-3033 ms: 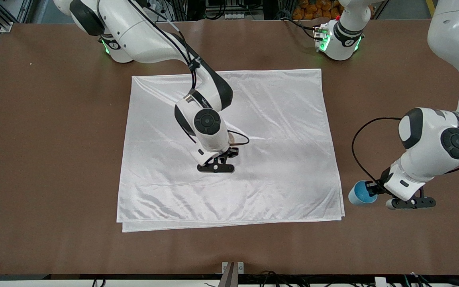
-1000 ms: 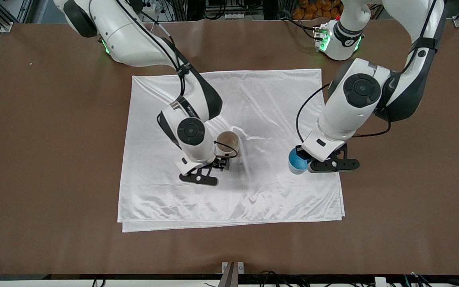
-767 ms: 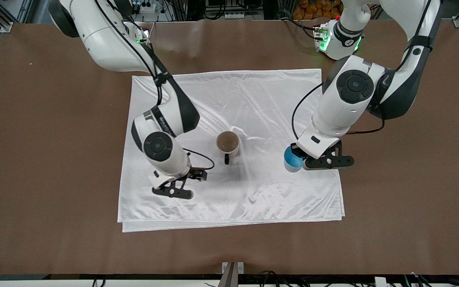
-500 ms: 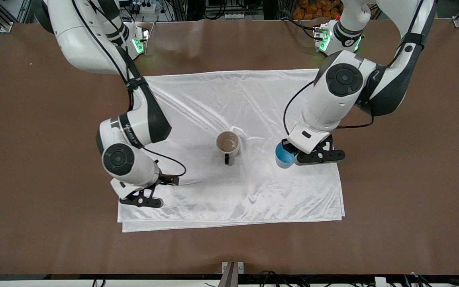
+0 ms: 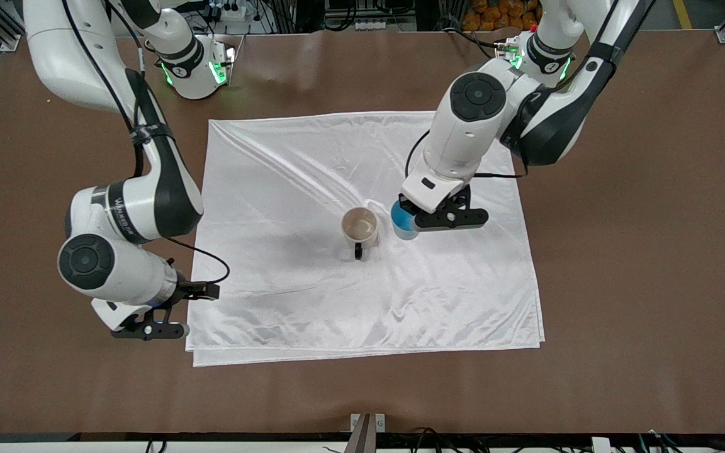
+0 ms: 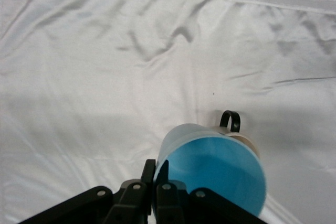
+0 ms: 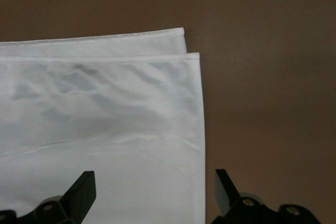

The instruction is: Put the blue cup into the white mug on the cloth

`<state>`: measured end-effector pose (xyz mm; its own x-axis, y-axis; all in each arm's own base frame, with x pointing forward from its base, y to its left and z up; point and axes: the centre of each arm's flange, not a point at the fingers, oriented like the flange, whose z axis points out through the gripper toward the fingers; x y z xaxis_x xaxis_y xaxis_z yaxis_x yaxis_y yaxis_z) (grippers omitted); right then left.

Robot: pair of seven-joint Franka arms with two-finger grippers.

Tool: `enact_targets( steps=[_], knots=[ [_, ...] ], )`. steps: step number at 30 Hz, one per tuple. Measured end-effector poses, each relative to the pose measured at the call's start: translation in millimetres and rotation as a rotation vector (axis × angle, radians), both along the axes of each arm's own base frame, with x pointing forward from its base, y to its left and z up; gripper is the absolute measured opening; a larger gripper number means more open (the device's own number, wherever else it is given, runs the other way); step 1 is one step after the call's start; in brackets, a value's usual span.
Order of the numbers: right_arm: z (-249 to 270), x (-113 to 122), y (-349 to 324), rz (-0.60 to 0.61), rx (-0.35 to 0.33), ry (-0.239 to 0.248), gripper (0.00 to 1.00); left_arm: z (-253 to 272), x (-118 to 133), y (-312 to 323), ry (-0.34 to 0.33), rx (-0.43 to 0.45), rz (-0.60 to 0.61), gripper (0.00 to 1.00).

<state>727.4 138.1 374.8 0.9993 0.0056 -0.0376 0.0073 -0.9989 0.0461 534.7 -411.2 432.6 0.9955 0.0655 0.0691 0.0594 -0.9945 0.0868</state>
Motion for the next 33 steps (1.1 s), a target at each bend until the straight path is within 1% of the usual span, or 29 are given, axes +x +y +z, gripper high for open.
enact_targets(
  steps=[5, 11, 17, 22, 33],
  knots=[
    [10.8, 2.9, -41.1, 0.018, 0.004, -0.005, 1.0, -8.7, -6.0, -9.5, 0.015, 0.002, 0.002, 0.04],
    [31.4, -3.4, -77.9, 0.018, 0.008, -0.014, 1.0, -20.6, -25.6, -36.8, 0.033, -0.002, 0.009, 0.04],
    [51.9, -19.1, -82.5, 0.015, 0.01, -0.018, 1.0, -39.9, -40.7, -61.9, 0.047, -0.019, 0.003, 0.04],
    [69.8, -33.3, -84.0, 0.015, 0.012, -0.025, 1.0, -60.0, -43.7, -72.4, 0.058, -0.032, 0.008, 0.04],
    [94.8, -65.8, -87.3, 0.014, 0.014, -0.023, 1.0, -97.1, -52.2, -91.8, 0.05, -0.03, 0.032, 0.04]
  ],
)
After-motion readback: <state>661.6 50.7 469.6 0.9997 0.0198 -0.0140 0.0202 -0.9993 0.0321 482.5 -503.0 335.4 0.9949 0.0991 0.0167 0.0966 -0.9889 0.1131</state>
